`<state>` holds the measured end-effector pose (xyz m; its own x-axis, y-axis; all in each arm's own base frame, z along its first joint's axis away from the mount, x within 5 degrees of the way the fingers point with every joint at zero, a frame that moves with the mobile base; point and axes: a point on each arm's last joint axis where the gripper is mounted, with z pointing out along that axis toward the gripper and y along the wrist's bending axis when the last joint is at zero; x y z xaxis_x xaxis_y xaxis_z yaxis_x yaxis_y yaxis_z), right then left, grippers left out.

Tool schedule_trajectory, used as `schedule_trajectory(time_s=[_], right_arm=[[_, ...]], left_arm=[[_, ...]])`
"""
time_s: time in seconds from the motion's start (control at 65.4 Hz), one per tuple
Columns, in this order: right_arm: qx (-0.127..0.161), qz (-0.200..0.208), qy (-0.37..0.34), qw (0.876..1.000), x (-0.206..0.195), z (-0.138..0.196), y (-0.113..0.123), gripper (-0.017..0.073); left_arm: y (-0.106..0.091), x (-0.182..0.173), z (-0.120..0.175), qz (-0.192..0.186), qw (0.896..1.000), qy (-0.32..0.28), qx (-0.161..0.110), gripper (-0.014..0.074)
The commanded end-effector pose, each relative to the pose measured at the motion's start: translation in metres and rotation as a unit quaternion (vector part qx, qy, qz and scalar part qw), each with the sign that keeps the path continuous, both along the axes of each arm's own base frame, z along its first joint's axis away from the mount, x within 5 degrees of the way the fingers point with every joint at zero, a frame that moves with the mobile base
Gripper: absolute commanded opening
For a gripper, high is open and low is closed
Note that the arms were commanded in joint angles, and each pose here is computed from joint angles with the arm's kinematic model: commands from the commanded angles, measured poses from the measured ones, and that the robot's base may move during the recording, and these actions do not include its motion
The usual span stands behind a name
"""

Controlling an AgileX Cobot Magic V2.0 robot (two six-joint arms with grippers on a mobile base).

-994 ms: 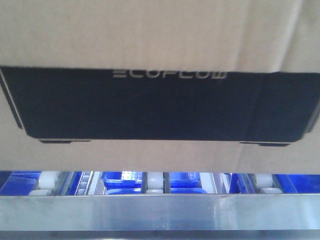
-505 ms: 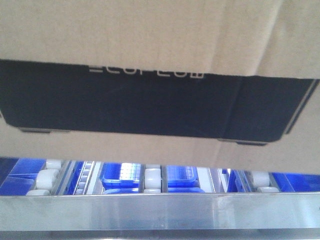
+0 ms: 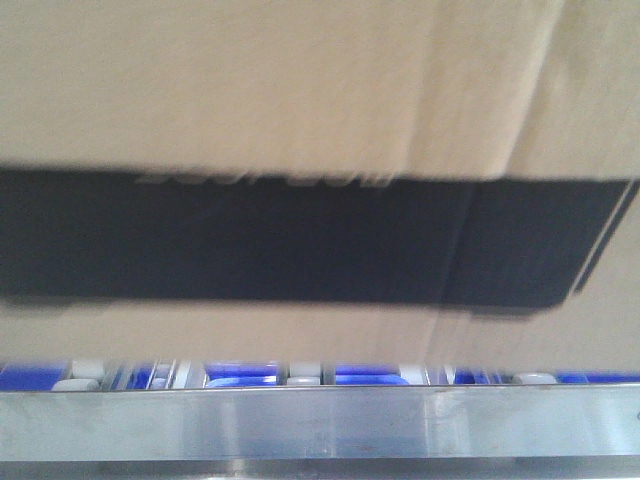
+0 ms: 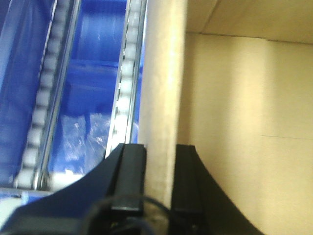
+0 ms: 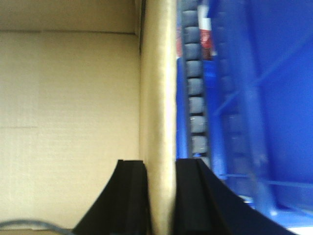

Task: Grab box from left shelf to table start
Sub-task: 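Lift the box with both grippers and pull it off the shelf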

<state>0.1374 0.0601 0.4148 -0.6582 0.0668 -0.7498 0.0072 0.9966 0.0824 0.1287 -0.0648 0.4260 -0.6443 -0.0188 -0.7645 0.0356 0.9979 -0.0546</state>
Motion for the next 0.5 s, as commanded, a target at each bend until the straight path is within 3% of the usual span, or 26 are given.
schedule_trajectory(time_s=[0.0,0.229,0.489], right_arm=[[0.037,0.029,-0.085,0.995,0.0,0.023,0.003,0.0058],[0.055,0.027,-0.108,0.992,-0.016,0.031,-0.01,0.0058],[0.047,0.024,-0.103,0.993,-0.022,0.026,-0.016,0.0058]], left_arm=[[0.007,-0.012,0.013,-0.014,0.998,-0.034,-0.041,-0.0096],[0.016,-0.02,0.018,-0.016,0.997,-0.051,-0.048,-0.0096],[0.019,-0.023,0.018,-0.024,0.998,-0.049,-0.044,-0.0096]])
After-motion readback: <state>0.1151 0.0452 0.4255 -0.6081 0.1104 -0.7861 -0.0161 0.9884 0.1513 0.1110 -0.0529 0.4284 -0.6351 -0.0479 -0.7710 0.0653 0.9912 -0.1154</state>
